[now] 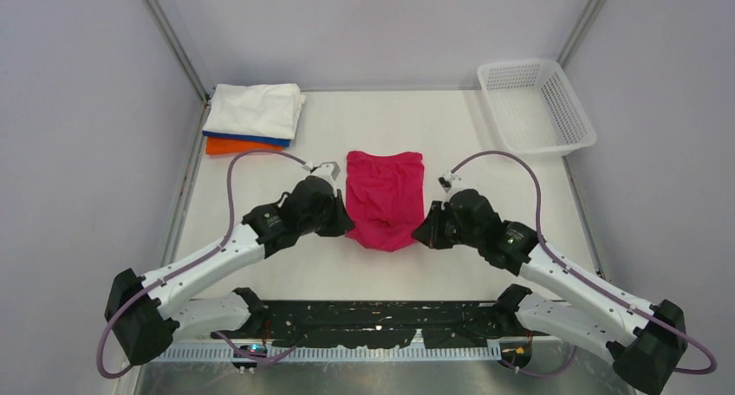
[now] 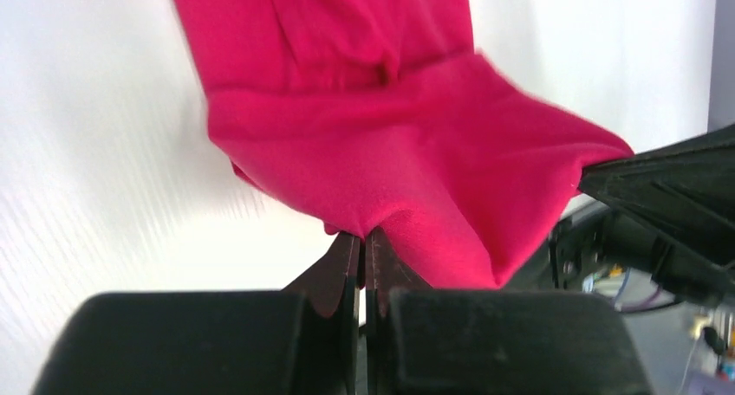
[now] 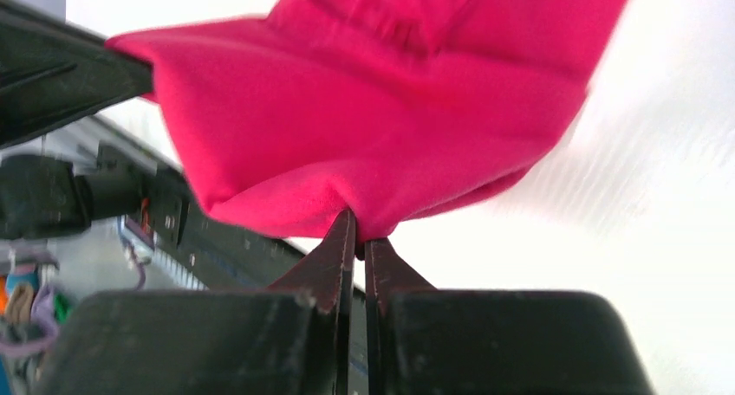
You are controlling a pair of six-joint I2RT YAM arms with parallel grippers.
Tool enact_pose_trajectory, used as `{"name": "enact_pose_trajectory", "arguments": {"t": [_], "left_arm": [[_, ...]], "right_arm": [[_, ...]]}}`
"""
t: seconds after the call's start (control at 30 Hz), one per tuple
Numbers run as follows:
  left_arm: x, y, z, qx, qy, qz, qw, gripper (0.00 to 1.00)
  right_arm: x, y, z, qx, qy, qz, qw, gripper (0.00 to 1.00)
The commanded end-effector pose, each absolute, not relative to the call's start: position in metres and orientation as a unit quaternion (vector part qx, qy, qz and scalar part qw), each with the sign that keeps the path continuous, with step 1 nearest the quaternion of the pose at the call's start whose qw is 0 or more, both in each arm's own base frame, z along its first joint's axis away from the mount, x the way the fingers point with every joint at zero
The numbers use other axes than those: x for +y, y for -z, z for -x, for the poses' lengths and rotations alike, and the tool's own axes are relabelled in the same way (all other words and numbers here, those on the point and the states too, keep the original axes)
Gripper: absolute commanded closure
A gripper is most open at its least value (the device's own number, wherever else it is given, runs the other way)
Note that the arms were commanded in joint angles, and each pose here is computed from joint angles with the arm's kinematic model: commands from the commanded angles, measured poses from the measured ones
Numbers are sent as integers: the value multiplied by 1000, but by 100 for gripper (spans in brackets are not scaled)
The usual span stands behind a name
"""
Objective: Fold and stack the t-shirts
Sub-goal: Fold the long partially folded tshirt into a neat square
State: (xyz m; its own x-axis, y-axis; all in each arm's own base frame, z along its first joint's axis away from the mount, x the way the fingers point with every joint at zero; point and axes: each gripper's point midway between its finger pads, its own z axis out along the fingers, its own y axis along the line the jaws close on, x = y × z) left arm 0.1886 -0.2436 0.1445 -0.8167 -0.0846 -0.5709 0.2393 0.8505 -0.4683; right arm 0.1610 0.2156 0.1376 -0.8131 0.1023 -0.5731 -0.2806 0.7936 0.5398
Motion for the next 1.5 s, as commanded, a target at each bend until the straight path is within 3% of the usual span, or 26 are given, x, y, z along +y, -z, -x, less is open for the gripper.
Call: {"name": "enact_pose_trajectory", "arguments": {"t": [0.0, 0.5, 0.8, 0.9, 0.97, 1.03, 1.07, 1.1, 1.13, 1.17, 1.47], "left_arm": [[-243, -180, -242, 892, 271, -24, 361, 100], [-241, -189, -367, 899, 266, 19, 348, 100], [-239, -150, -425, 924, 239, 58, 294, 100], [-237, -135, -443, 929, 229, 80, 280, 100], [-236, -125, -455, 934, 224, 89, 265, 84], [-235, -120, -465, 937, 221, 98, 253, 46], [-235, -120, -471, 937, 224, 102, 249, 31], [-237, -124, -474, 935, 231, 103, 248, 7], [-237, -128, -476, 934, 236, 103, 248, 1], [-238, -132, -476, 933, 239, 102, 250, 1], [-257, -167, -435, 897, 328, 82, 285, 0]], "right_arm": [[215, -170, -212, 874, -314, 36, 369, 95], [183, -200, -340, 852, -305, -40, 423, 95], [186, -171, -406, 857, -320, -49, 400, 95], [183, -147, -430, 864, -314, -62, 388, 89], [181, -136, -446, 868, -308, -70, 382, 84], [178, -128, -462, 872, -299, -73, 382, 63], [177, -136, -473, 868, -298, -71, 391, 37], [176, -127, -474, 876, -292, -75, 378, 24], [177, -135, -480, 873, -292, -72, 383, 7], [177, -137, -479, 874, -294, -71, 381, 1], [182, -164, -429, 850, -339, -52, 400, 5]]}}
